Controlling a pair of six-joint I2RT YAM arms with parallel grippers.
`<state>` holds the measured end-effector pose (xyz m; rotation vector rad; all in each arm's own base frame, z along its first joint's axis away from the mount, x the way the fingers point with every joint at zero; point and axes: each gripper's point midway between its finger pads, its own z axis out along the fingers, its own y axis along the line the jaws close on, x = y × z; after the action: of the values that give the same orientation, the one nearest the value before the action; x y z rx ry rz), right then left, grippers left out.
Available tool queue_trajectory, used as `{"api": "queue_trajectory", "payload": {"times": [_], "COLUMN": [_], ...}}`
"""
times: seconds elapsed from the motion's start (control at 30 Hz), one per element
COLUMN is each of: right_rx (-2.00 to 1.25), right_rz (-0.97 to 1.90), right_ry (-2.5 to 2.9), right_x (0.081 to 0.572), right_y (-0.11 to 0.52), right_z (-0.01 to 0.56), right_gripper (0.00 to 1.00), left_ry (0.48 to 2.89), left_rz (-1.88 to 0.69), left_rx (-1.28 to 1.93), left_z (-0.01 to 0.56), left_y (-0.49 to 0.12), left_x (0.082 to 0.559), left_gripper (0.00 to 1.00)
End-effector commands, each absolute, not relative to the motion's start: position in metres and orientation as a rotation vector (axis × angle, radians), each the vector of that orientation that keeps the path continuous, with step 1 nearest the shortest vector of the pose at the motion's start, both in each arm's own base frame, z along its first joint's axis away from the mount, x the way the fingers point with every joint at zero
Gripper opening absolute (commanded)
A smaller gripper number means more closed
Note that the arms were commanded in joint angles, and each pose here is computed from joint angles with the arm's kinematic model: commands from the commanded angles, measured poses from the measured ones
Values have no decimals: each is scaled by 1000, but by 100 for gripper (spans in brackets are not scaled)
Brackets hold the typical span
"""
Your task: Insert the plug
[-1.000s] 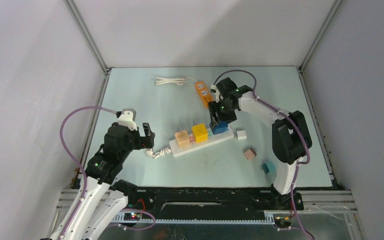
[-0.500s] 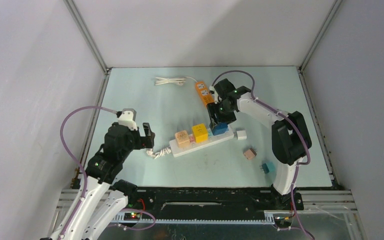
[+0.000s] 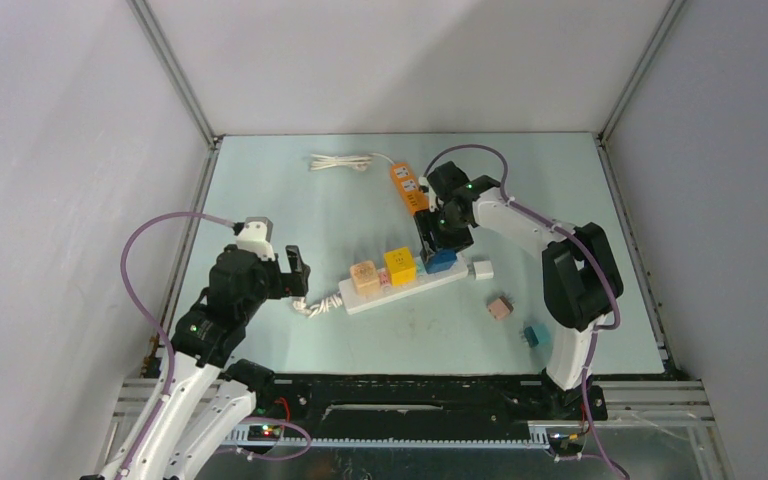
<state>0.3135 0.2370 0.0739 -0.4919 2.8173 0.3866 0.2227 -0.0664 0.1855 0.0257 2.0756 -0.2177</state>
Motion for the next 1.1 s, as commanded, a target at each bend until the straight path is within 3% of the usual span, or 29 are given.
{"api": "queue_trajectory", "payload": {"times": [0.0, 1.07], "right_rx": [-501, -594], "right_rz": [286, 20], "right_ry": [2868, 3067], "right_x": [307, 293], "right_y": [227, 226], "right_z": [62, -14], "right_gripper": [0, 0], "left_ry": [2077, 2076], "left_rz": [-222, -221], "left_rx": [12, 11], "left_z": [182, 182], "left_y": [-66, -66], "left_x": [223, 223], "left_gripper": [100, 100]}}
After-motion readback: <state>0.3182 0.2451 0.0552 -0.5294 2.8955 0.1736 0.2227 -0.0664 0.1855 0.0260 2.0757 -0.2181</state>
